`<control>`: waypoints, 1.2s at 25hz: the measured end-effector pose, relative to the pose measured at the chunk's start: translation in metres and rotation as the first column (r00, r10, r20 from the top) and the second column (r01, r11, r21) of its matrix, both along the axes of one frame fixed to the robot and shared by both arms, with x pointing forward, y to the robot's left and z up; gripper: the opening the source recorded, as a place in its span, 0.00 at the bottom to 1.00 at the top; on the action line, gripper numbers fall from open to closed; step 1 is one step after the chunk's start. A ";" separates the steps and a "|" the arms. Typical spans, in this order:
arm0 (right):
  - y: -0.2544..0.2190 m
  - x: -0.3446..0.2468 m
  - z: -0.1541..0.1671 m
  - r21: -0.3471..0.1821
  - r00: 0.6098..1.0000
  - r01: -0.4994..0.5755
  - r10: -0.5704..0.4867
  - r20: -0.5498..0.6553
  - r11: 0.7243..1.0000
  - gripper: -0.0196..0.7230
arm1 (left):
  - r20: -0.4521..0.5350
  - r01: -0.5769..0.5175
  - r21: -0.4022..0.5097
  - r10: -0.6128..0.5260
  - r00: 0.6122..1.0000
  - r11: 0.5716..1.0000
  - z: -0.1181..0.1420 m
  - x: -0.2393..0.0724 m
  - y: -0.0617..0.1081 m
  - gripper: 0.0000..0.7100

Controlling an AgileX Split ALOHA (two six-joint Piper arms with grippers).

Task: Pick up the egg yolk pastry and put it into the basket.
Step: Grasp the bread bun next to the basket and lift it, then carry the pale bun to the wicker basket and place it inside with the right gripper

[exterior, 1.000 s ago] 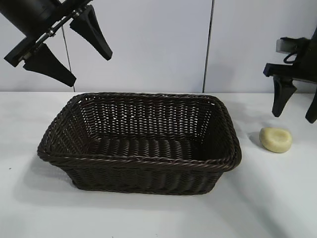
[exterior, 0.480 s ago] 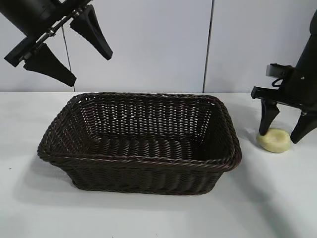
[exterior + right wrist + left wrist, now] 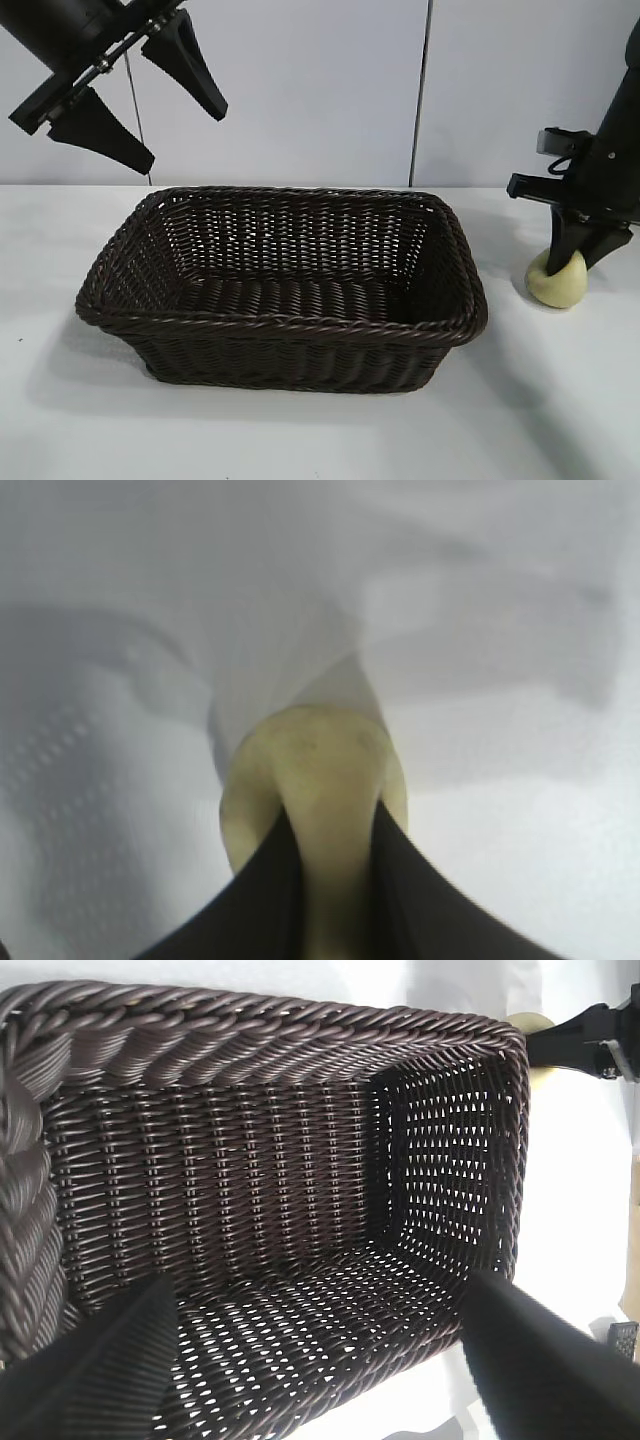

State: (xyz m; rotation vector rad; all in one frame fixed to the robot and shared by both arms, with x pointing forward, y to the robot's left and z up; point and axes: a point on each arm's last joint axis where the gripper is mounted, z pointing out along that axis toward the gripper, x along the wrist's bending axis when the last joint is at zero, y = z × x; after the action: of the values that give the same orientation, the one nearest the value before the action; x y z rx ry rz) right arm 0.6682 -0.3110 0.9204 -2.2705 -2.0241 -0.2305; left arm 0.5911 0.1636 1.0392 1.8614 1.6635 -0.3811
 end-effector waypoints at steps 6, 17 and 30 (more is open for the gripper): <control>0.001 0.000 0.045 0.002 0.997 -0.031 0.031 0.069 1.000 0.17 | 0.000 0.000 -0.001 0.000 1.000 1.000 0.000 0.000 0.000 0.80; 0.007 -0.012 0.124 0.040 0.977 -0.073 0.063 0.204 0.997 0.17 | 0.000 0.000 -0.001 0.000 1.000 1.000 0.000 0.000 0.000 0.80; 0.062 -0.020 0.139 0.079 0.952 -0.216 0.191 0.240 0.973 0.17 | 0.000 -0.001 -0.001 0.001 1.000 1.000 0.000 0.000 0.000 0.80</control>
State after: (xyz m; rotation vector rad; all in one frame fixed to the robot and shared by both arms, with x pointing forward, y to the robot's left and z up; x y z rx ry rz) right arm 0.6484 -0.2487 1.0590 -2.0360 -2.2787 -0.5941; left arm 0.5912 0.1636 1.0392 1.8601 1.6635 -0.3810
